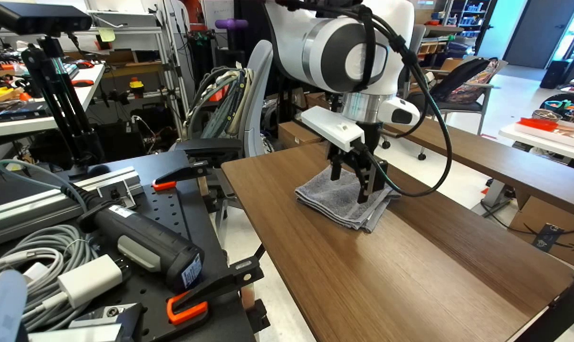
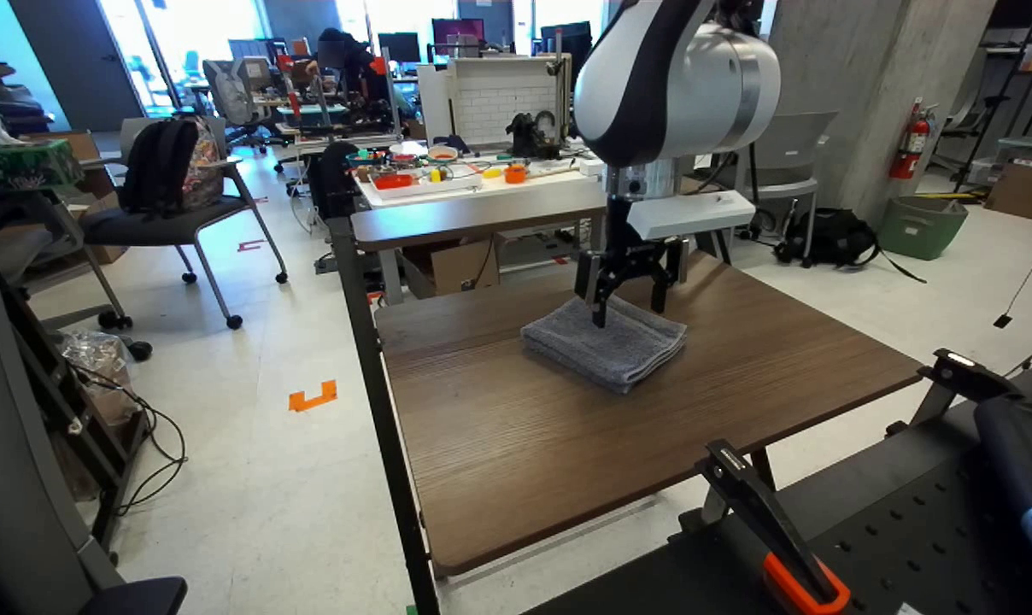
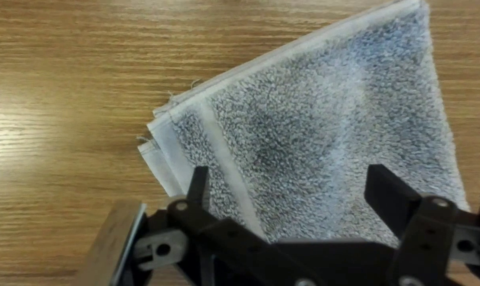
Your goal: Use the towel to wipe the table
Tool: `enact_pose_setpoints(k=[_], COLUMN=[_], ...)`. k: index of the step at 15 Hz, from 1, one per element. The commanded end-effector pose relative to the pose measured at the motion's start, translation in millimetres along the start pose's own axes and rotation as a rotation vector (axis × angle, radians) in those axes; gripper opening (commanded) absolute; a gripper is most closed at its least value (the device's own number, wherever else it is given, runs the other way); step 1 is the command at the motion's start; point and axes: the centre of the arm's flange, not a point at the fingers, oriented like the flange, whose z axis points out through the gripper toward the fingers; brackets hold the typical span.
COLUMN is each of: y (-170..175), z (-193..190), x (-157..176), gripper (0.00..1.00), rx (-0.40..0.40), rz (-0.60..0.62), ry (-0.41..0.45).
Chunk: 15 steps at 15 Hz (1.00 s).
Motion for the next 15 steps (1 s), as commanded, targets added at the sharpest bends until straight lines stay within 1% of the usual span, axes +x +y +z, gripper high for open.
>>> enact_pose_setpoints(k=[1, 4, 8, 12, 15], y=[10, 21, 42, 85, 128], z=[32, 50, 47, 48, 49], x=[27, 33, 40, 51, 60], gripper=[1.00, 1.00, 1.00, 1.00, 1.00], rx=[-0.005, -0.018, -0.027, -0.037, -0.039], rz=[0.005, 0.013, 0.028, 0.073, 0.123], ry=[-0.051, -0.084, -0.117, -0.141, -0.173])
